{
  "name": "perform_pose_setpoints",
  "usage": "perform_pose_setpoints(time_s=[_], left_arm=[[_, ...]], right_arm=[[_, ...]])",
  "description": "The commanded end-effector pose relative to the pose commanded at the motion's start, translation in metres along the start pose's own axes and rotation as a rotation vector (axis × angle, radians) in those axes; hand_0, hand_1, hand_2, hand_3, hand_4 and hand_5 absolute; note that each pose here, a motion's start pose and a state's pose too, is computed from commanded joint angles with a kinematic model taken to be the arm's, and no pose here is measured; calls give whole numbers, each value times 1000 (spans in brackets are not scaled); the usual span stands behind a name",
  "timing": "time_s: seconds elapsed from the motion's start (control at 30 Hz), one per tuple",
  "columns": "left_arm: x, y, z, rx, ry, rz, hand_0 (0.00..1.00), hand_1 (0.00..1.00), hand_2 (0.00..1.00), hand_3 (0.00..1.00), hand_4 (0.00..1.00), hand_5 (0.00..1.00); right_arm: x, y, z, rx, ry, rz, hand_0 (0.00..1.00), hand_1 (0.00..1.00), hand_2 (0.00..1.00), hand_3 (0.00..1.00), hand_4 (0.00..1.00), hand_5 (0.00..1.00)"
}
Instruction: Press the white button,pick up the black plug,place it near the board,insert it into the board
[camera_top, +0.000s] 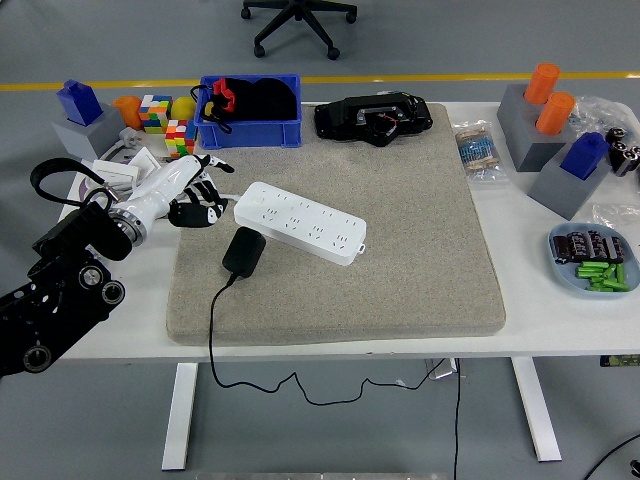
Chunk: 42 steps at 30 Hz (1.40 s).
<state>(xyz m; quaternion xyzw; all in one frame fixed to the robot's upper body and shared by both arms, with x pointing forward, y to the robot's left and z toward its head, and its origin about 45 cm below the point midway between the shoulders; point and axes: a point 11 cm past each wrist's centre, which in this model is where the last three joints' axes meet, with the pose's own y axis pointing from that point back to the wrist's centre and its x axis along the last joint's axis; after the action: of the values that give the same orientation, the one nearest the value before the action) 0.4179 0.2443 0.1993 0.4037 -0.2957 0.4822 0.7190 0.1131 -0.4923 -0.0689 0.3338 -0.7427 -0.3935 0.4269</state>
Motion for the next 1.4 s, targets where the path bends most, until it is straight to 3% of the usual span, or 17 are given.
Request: perform_pose_setpoints(time_s=[0.13,0.2,0.23,0.57,0.8,0.97,1.4], left_arm=[[-3,-6,5,3,-31,-23,67,69,137,705,2,2],[-7,-12,8,14,-48,-44,67,69,137,705,2,2],[-9,-14,8,22,-54,-55,15,18,95,671,2,2],[-26,-32,11,86,-108,-122,2,2,84,680,2,2],[-29,-44,13,114,-133,-107,2,2,72,681,2,2],[-30,-50,17,120,-219,-89,2,2,59,687,2,2],[-35,-55,19,124,-317,-92,2,2,53,694,2,2]], right_arm=[[1,0,1,-2,0,2,639,575,608,541,655,334],[1,0,1,-3,-1,2,639,575,608,541,655,334],[1,0,2,-4,-1,3,638,575,607,541,655,335],[1,0,9,-18,-4,3,638,575,607,540,655,335],[0,0,10,-18,-3,0,637,575,607,541,655,335],[0,0,8,-15,-4,0,637,575,606,540,656,334],[0,0,9,-18,0,1,636,575,605,540,656,335]])
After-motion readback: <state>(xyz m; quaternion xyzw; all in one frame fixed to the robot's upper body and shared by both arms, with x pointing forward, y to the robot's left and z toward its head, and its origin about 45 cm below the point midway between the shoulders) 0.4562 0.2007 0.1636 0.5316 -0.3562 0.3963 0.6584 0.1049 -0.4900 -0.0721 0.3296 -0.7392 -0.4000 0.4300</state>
